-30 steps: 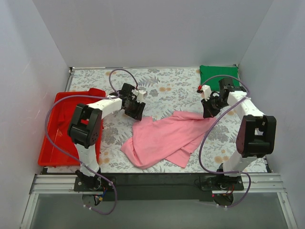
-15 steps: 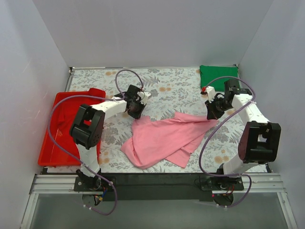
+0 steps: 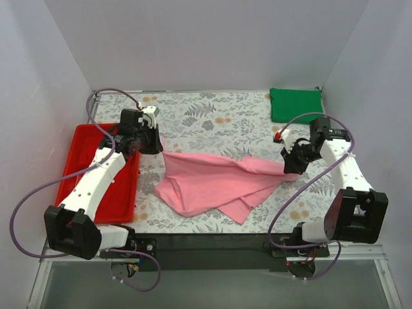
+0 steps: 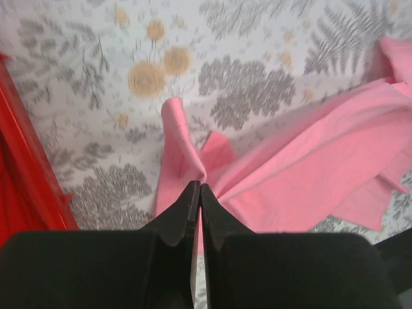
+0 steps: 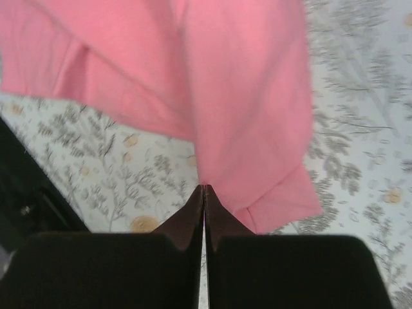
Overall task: Fold and stack the t-shirts
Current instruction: Flatten the tshirt out
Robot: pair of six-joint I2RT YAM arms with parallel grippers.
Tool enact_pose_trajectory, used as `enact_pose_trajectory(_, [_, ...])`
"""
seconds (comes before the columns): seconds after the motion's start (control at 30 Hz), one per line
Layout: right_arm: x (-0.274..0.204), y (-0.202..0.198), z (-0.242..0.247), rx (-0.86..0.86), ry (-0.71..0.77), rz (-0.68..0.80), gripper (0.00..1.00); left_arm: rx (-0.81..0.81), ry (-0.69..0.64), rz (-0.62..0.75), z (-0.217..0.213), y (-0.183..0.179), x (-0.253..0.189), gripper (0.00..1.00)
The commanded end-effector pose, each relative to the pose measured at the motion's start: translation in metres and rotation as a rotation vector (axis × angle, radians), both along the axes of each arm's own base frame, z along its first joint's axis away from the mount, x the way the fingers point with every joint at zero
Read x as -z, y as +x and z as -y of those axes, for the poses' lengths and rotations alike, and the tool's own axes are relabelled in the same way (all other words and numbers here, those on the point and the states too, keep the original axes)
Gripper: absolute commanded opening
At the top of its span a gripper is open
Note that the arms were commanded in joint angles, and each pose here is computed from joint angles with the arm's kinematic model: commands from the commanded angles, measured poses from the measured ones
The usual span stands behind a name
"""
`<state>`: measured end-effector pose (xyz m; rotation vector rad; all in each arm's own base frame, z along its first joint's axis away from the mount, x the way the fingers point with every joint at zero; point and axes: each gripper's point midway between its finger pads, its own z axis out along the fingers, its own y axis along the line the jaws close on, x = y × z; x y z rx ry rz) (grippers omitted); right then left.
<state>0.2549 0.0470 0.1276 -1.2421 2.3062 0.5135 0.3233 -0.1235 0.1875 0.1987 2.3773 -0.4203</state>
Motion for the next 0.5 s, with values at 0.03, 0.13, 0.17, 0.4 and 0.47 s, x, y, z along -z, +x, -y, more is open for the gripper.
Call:
enact_pose_trajectory(0.03, [0.023,-0.082,-0.014,-0.242,-0.004,-0.236,0.01,0.01,0.013,-0.325,-0.005,-0.063,0.069,0.0])
enact_pose_trajectory(0.13, [0.031,-0.107,-0.017,-0.349,-0.04,-0.283,0.03,0.105,-0.023,-0.316,0.005,-0.069,0.057,0.0])
enact_pose_trajectory(0.17, [0.033,-0.109,-0.013,-0.352,-0.064,-0.288,0.13,0.116,-0.033,-0.339,0.008,-0.068,0.057,0.0])
enact_pose_trajectory(0.4, [0.003,-0.055,-0.013,-0.162,0.086,-0.217,0.62,0.097,-0.023,-0.44,0.009,-0.068,0.073,0.0])
enact_pose_trajectory(0.47, [-0.01,-0.03,-0.017,-0.025,0.16,-0.246,0.61,0.092,-0.025,-0.437,0.01,-0.065,0.073,0.0])
